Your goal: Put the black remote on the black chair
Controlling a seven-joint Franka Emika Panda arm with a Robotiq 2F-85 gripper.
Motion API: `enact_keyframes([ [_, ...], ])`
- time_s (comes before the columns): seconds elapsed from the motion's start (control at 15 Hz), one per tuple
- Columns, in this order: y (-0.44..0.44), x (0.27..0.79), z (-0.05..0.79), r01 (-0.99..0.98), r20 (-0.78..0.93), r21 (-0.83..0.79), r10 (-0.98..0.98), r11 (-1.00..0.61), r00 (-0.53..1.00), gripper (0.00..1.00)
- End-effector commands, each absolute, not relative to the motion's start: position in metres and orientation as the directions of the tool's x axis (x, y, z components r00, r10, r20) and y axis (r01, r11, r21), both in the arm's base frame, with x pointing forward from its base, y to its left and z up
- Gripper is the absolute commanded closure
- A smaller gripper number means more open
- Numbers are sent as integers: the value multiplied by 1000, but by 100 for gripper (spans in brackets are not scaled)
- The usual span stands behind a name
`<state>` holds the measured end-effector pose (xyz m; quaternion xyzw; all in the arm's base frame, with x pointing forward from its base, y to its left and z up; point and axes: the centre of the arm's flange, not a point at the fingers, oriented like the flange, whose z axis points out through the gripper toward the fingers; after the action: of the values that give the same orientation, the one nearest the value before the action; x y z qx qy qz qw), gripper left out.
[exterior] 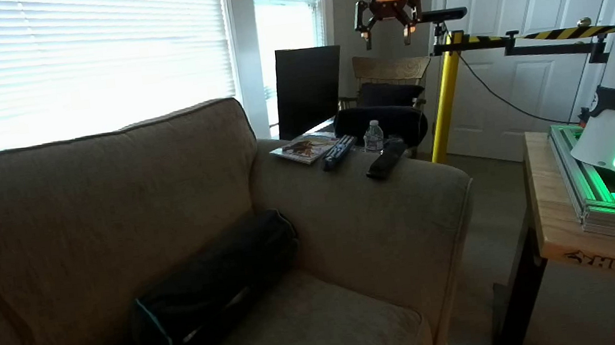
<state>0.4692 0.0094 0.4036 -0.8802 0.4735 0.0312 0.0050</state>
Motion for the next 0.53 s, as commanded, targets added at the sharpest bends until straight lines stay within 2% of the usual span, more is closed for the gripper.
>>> enact_keyframes([
  [0.0,18,495,382,-917,-71,38,-916,-397,394,0],
  [0.47,42,561,311,-998,-61,-40,-997,-42,44,0],
])
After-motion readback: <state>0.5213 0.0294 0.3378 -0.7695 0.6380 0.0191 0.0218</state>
